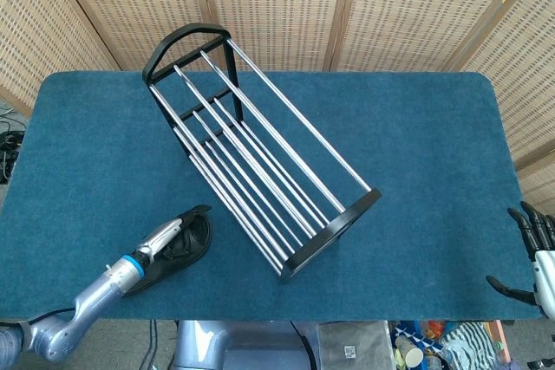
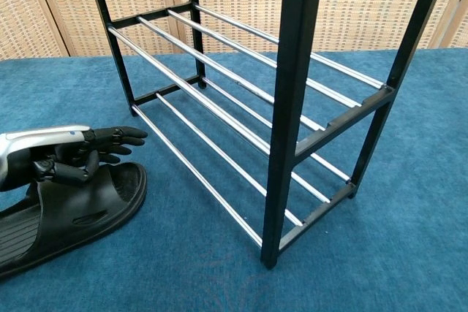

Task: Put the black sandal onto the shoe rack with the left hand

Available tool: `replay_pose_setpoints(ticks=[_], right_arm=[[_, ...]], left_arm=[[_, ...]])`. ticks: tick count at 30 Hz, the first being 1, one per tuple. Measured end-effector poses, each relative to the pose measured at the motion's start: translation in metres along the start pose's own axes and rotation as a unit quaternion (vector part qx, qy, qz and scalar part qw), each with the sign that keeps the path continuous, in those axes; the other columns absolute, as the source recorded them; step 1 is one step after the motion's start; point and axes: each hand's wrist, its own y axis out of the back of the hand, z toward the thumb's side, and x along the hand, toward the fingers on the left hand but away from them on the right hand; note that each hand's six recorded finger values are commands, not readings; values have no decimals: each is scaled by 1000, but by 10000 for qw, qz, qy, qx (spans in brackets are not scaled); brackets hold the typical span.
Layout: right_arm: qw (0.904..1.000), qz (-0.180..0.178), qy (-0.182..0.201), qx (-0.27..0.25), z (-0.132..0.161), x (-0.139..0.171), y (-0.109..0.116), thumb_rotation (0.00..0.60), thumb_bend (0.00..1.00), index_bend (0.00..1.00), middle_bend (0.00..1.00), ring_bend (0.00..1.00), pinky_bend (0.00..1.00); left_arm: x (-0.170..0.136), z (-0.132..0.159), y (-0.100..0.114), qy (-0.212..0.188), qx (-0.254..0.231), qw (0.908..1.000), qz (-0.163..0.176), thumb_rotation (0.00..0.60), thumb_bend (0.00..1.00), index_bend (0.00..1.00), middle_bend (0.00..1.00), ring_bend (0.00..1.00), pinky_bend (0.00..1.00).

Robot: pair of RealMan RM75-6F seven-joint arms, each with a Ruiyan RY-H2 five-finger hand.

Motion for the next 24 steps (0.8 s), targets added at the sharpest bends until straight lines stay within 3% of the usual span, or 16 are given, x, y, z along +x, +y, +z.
replay_pose_setpoints(ticks=[2, 3, 7, 11, 19, 24], right_arm=[[10000, 10, 6, -3, 0, 0, 0, 600, 0, 0, 0, 0, 0], [10000, 13, 13, -5, 1, 0, 0, 600, 0, 0, 0, 0, 0], [10000, 11, 40, -9, 2, 1, -1, 600, 0, 0, 0, 0, 0], [10000, 17, 67, 0, 4, 2, -1, 600, 0, 0, 0, 0, 0], [9999, 40, 105, 33, 7, 3, -3, 600, 0, 0, 0, 0, 0], [9999, 7, 123, 25, 8, 4, -2, 600, 0, 0, 0, 0, 0]], left_arm=[[-7, 2, 7, -93, 78, 9998, 133, 600, 307, 0, 0, 0, 0], [-11, 2, 10, -121, 120, 9996, 221, 600, 261, 0, 0, 0, 0], [-31, -1, 26, -159, 529, 9961, 692, 600, 161, 0, 0, 0, 0], [-53, -11, 32, 63, 1035, 9904, 912, 600, 64, 0, 0, 0, 0], [-95, -29, 27, 606, 1874, 9750, 1033, 600, 21, 0, 0, 0, 0], [-117, -42, 15, 930, 2126, 9661, 1129, 600, 21, 0, 0, 0, 0]])
